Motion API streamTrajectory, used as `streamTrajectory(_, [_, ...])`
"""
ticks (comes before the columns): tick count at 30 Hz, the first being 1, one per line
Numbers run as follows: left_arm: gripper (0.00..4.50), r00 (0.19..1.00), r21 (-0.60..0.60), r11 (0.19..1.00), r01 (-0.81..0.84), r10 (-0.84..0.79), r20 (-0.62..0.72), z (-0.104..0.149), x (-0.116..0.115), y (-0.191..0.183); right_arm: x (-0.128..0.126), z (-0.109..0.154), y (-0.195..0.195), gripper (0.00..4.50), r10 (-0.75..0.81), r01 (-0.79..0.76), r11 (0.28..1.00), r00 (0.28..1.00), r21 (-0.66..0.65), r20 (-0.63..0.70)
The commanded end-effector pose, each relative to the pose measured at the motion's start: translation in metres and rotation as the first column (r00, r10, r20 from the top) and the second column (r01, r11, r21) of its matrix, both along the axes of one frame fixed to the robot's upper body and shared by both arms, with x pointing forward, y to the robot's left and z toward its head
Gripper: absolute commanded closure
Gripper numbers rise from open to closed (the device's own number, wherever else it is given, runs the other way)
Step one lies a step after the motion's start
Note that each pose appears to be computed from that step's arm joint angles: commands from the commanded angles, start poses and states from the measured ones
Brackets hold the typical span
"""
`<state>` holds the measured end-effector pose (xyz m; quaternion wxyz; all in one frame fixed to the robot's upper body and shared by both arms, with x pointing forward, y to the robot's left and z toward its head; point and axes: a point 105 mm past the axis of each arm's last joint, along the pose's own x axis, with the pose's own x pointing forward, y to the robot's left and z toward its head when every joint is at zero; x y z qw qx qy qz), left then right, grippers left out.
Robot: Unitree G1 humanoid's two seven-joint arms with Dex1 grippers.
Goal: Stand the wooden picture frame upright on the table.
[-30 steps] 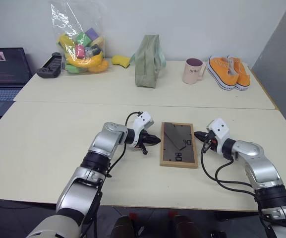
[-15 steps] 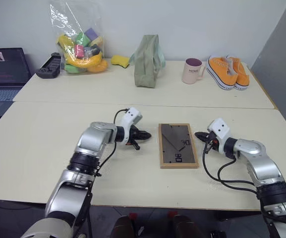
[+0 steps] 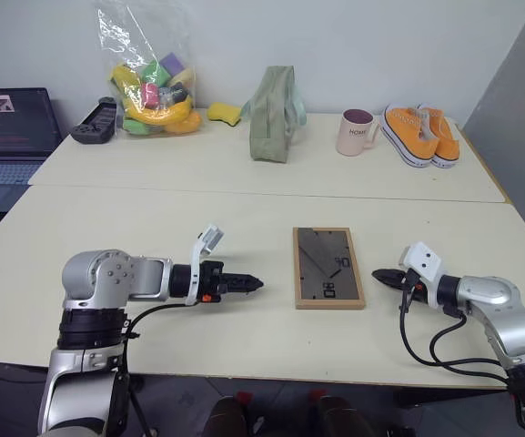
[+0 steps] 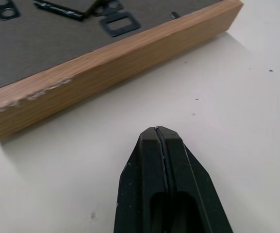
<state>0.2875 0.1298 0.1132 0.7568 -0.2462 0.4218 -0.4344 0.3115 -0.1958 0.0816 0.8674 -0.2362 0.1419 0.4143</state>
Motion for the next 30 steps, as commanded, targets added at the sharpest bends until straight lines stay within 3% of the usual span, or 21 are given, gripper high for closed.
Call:
streamTrajectory(1, [3.77,0.998,-0.005,0.998,-0.070,0.070,-0.004,0.002,0.004,0.002,-0.002,-0.001,0.010,4.50,0.021,-0.021,0.999,1.000,0.033,-0.007])
streamTrajectory(6, [2.77,0.995,-0.039,0.994,-0.101,0.101,-0.007,0.009,0.014,-0.008,-0.005,-0.004,0.015,4.50,0.030,-0.029,0.999,0.999,0.038,-0.015])
streamTrajectory(19, [0.11,0.995,-0.083,0.996,-0.029,0.020,-0.100,0.003,0.005,-0.032,-0.008,-0.007,0.015,4.50,0.040,-0.040,0.999,0.999,0.010,-0.010])
streamTrajectory(30, [0.11,0.979,-0.051,0.997,-0.066,0.055,-0.198,-0.022,0.017,-0.044,-0.008,-0.009,0.044,4.50,0.075,-0.074,0.994,0.997,0.077,-0.013])
